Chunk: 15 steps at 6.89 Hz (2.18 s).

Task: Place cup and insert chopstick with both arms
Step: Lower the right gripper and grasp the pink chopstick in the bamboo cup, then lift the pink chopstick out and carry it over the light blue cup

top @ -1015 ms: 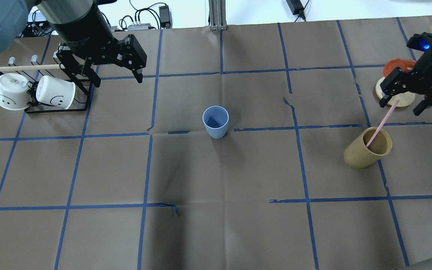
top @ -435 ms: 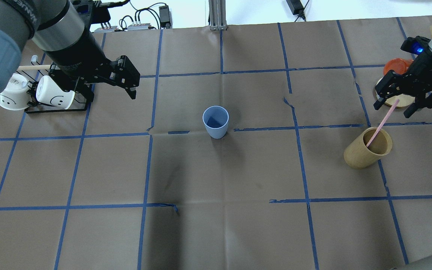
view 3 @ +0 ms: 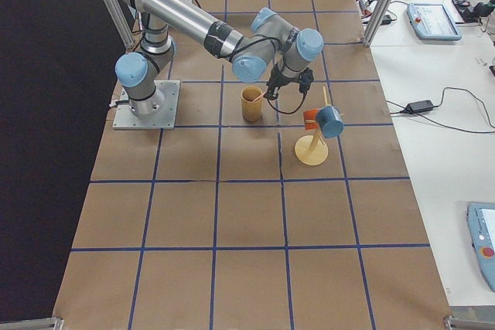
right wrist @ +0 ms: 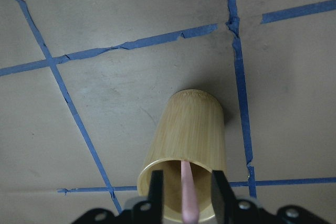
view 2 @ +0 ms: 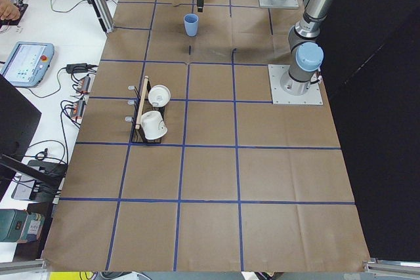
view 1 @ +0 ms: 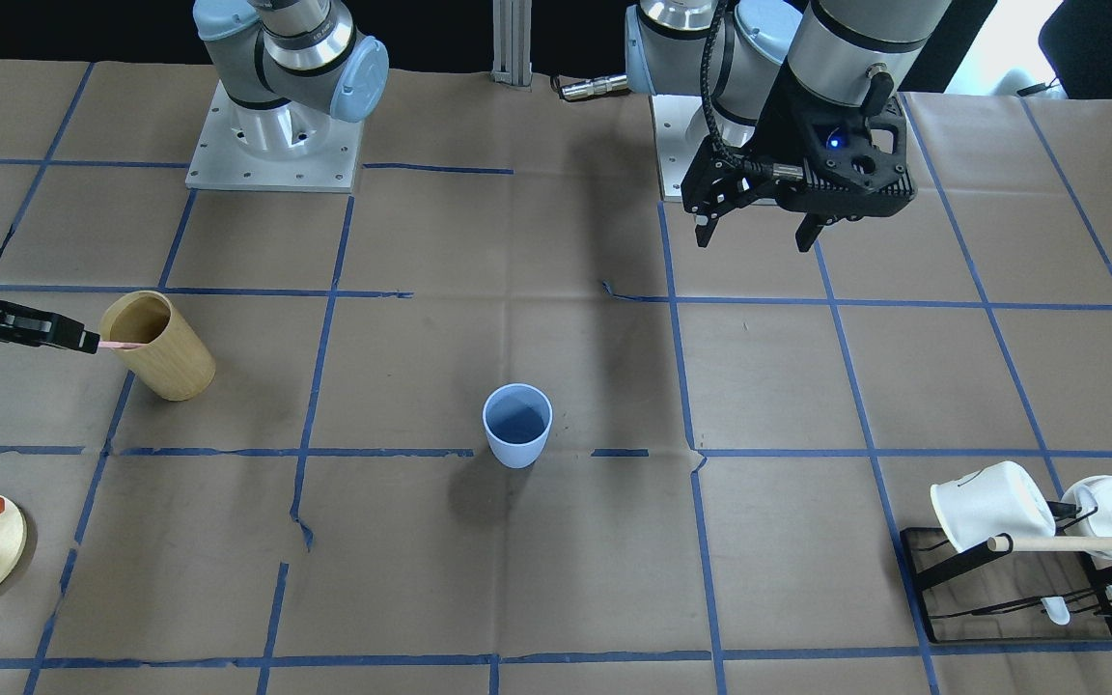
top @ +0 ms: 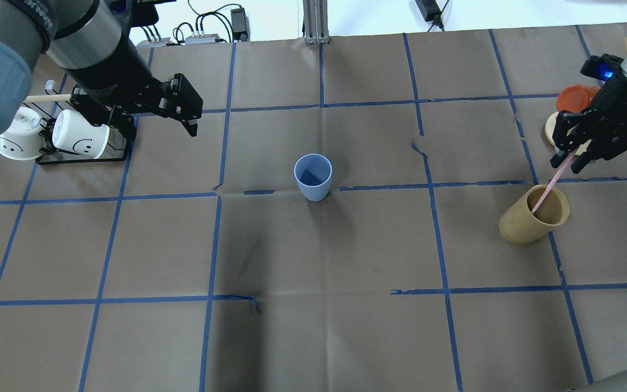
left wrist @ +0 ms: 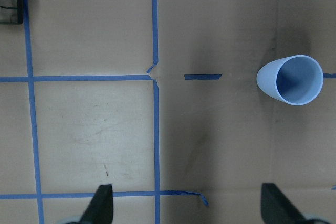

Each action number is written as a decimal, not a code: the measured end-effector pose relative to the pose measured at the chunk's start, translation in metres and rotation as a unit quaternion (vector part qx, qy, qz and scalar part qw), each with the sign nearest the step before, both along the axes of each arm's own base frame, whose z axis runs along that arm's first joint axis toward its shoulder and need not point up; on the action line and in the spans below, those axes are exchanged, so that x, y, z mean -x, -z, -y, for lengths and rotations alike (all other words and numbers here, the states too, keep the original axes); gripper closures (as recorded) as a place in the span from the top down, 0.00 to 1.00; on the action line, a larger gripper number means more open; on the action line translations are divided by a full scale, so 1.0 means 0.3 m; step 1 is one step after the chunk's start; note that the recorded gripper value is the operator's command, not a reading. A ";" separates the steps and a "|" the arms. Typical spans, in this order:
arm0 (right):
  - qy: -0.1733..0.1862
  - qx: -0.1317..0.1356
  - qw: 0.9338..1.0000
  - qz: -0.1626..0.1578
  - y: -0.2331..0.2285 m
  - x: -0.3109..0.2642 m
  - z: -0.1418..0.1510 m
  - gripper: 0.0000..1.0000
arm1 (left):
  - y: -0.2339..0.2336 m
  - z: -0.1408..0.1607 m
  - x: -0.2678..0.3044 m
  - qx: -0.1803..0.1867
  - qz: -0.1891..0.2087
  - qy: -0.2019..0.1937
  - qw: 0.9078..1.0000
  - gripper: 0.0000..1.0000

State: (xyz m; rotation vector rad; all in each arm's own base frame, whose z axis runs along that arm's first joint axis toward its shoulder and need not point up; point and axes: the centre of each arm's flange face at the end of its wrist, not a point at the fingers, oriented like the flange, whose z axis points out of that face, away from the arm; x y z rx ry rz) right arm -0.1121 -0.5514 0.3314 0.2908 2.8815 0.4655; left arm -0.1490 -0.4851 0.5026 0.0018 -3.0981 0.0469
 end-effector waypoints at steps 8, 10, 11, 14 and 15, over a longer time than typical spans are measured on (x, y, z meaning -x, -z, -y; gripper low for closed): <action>0.015 0.028 0.998 -0.053 -0.456 -0.241 0.008 0.02 | 0.003 0.022 0.002 -0.001 0.000 0.000 1.000 1.00; 0.026 0.073 0.993 -0.092 -0.690 -0.557 0.021 0.02 | 0.003 0.023 0.002 -0.001 0.000 0.000 1.000 1.00; 0.048 0.094 0.990 -0.098 -0.774 -0.693 0.008 0.02 | 0.001 0.022 0.002 0.000 0.000 0.000 1.000 1.00; 0.091 0.145 0.983 -0.073 -0.820 -1.063 0.001 0.02 | -0.001 0.018 0.002 0.000 0.000 0.000 1.000 1.00; 0.087 0.159 0.981 -0.067 -0.774 -1.215 0.010 0.02 | -0.003 0.016 0.002 0.000 0.000 0.000 1.000 1.00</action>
